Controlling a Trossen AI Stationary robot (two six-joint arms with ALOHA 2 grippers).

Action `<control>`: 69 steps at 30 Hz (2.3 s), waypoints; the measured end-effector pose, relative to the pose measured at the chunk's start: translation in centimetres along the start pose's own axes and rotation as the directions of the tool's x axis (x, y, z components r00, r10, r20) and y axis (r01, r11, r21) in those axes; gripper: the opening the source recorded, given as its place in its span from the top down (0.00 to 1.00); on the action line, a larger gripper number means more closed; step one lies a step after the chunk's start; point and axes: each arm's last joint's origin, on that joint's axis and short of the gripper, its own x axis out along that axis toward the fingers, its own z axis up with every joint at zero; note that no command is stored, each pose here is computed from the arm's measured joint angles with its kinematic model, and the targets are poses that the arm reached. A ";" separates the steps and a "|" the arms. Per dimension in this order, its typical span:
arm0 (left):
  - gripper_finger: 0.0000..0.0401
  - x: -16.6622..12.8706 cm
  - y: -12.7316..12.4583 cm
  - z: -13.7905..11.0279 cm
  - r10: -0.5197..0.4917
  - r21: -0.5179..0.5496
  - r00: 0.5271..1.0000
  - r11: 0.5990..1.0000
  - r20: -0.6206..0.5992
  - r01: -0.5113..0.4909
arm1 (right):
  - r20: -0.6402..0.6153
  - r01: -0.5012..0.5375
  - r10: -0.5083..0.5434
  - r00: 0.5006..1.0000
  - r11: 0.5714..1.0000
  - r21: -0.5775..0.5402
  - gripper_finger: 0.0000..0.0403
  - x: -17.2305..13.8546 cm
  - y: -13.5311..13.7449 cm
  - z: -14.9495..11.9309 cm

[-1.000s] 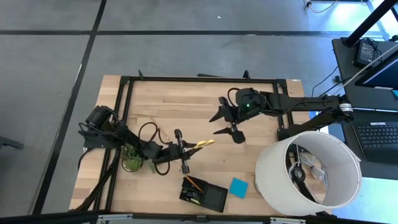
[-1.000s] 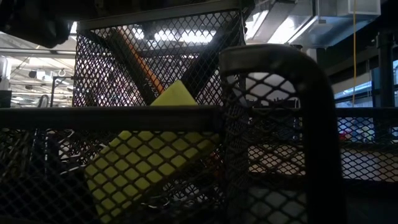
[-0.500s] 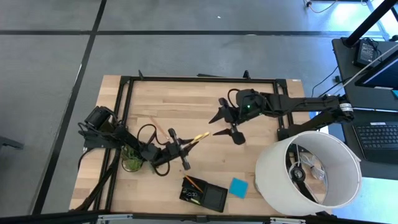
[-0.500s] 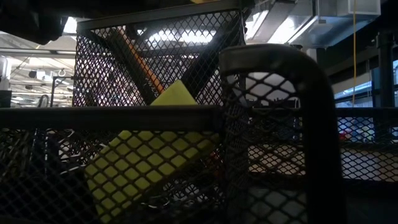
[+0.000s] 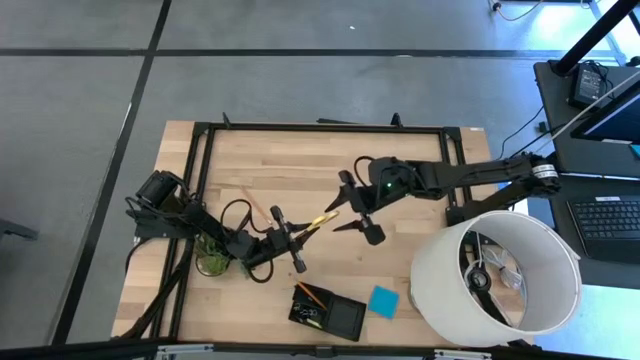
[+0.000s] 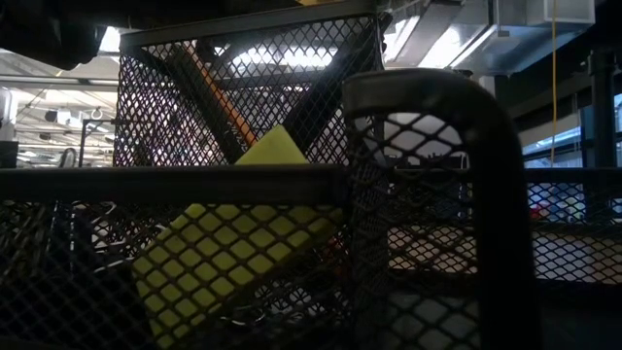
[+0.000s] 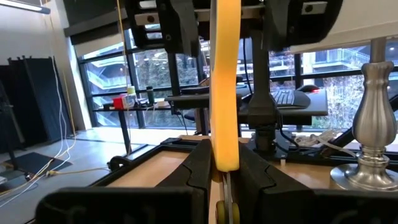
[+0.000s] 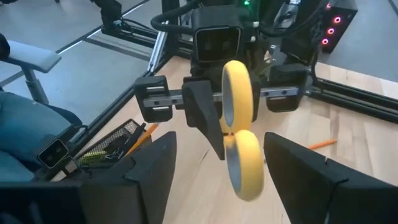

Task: Pick and place office supplies into organizer
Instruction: Put the yellow scissors into the black desk organizer

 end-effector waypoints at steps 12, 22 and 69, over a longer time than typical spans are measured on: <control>0.93 0.0 0.0 0.0 0.000 0.007 1.000 1.000 0.000 0.000 | 0.004 -0.002 0.002 1.000 1.000 0.001 0.62 0.3 0.0 0.0; 0.92 0.0 -0.1 0.0 -0.018 0.006 1.000 1.000 0.006 0.018 | 0.004 0.003 -0.003 1.000 1.000 -0.028 0.91 0.3 0.0 0.0; 0.66 -7.1 -1.5 5.6 0.132 0.205 0.987 0.972 -0.088 -0.112 | 0.064 -0.250 0.246 0.967 0.966 0.063 0.92 0.8 2.7 0.7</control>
